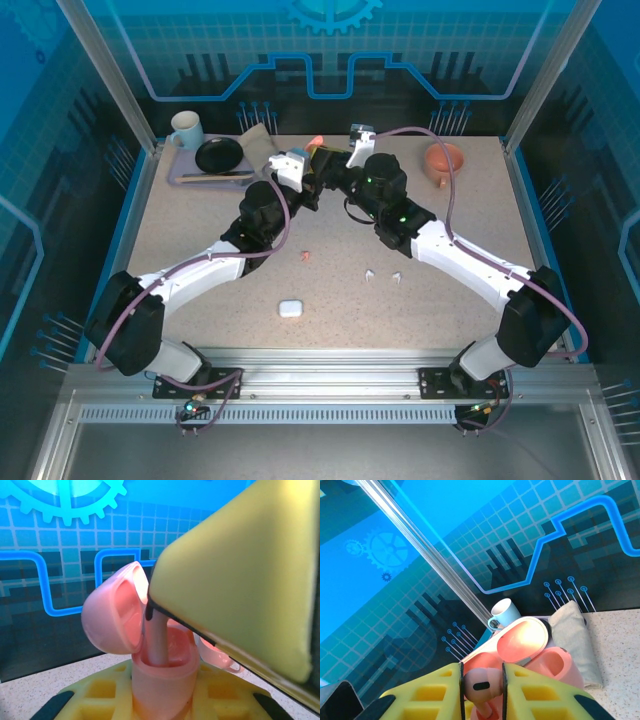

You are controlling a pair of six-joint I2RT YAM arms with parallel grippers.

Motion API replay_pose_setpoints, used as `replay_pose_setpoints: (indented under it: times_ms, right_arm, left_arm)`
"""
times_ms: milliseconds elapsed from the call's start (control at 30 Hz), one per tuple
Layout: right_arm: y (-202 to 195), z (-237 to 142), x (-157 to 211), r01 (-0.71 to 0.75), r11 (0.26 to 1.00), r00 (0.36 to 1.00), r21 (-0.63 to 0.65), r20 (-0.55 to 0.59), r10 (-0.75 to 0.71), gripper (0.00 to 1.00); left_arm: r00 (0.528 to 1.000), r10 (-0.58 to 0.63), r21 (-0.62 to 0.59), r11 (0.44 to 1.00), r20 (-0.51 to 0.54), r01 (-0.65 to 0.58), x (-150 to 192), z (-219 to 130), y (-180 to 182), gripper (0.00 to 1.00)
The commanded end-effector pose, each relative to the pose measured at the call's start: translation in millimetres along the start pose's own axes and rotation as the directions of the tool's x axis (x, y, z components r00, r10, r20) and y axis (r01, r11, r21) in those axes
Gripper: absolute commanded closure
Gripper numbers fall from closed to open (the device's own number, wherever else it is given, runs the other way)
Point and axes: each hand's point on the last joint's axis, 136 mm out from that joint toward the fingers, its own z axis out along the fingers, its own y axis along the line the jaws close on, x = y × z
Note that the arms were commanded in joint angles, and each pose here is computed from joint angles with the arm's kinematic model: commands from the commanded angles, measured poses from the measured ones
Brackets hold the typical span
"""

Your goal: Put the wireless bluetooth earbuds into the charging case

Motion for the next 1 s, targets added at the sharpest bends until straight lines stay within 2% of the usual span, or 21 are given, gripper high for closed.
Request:
replay_pose_setpoints:
  times_ms: [0, 467, 667, 967]
  right_arm:
    - [3.7, -4.8, 16.0, 0.013, 1.0, 0.999, -0.016, -0.042, -0.014, 0.77]
    - [-2.6, -4.4, 17.2, -0.001, 1.0, 0.999, 0.003, -0.054, 0.001, 0.76]
    - [-7.1, -2.4, 8.7, -0.007, 1.0, 0.999, 0.027, -0.041, 0.008, 0.64]
    - [-11.0, 2.1, -0.9, -0.027, 0.999, 0.999, 0.04, -0.026, 0.028, 0.61]
  left_arm:
    - [0.994, -0.005, 0.029, 1.0, 0.108, 0.002, -38.8, 2.2, -10.9, 1.0]
    - [0.993, -0.003, 0.028, 1.0, 0.12, -0.001, -45.0, 0.3, -10.7, 1.0]
    - [0.993, -0.004, 0.035, 0.999, 0.12, 0.0, -44.5, -0.5, -11.8, 1.0]
    - [0.993, -0.009, 0.04, 0.999, 0.121, 0.004, -45.0, -2.8, -12.8, 1.0]
